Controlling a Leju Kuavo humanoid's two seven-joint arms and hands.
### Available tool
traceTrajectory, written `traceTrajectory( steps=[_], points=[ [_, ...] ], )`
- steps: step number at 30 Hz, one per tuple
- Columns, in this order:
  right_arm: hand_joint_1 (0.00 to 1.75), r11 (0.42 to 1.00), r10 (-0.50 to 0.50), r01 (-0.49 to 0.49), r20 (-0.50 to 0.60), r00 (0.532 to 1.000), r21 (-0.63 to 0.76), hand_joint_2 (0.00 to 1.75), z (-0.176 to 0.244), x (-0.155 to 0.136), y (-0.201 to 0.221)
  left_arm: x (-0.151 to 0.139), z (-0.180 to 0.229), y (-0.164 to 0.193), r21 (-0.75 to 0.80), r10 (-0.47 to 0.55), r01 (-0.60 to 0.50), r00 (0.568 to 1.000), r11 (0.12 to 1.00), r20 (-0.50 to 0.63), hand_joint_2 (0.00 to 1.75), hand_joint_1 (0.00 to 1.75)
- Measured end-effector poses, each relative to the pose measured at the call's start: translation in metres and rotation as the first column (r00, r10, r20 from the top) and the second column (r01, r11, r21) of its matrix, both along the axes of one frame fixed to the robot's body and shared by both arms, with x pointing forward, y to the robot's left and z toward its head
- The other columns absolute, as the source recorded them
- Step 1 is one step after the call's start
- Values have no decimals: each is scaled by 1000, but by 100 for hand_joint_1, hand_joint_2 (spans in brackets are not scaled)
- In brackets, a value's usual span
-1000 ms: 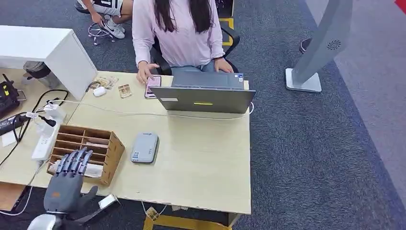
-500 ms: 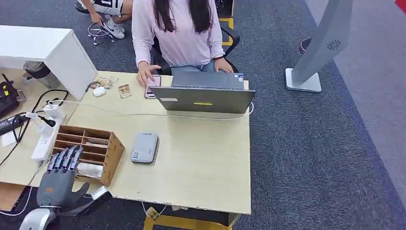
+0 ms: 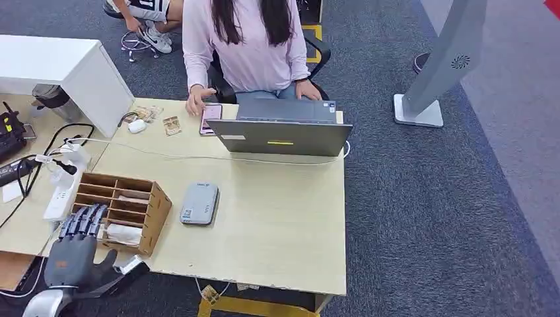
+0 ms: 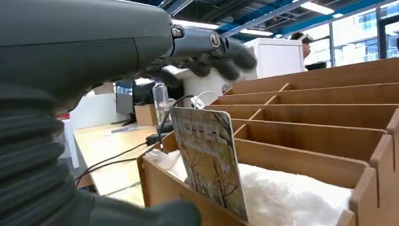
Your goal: Pass the card to the sensor for recognition and then transmit it.
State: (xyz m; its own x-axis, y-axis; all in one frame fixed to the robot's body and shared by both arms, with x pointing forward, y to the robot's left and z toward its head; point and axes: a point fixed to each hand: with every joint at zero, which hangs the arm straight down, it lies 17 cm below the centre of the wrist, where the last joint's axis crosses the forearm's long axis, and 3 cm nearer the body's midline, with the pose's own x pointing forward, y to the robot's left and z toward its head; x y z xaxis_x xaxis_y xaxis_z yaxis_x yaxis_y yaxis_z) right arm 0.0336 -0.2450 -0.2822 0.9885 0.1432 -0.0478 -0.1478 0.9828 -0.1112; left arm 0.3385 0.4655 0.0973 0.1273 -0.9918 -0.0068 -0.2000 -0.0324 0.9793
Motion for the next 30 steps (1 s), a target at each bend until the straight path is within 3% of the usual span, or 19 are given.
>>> traceTrajectory(
  steps=[30],
  points=[
    [0,1000,8,-8,2,1000,2,175,0,0,0,-4,5,-2,-40,-38,39,999,998,27,175,175]
  ],
)
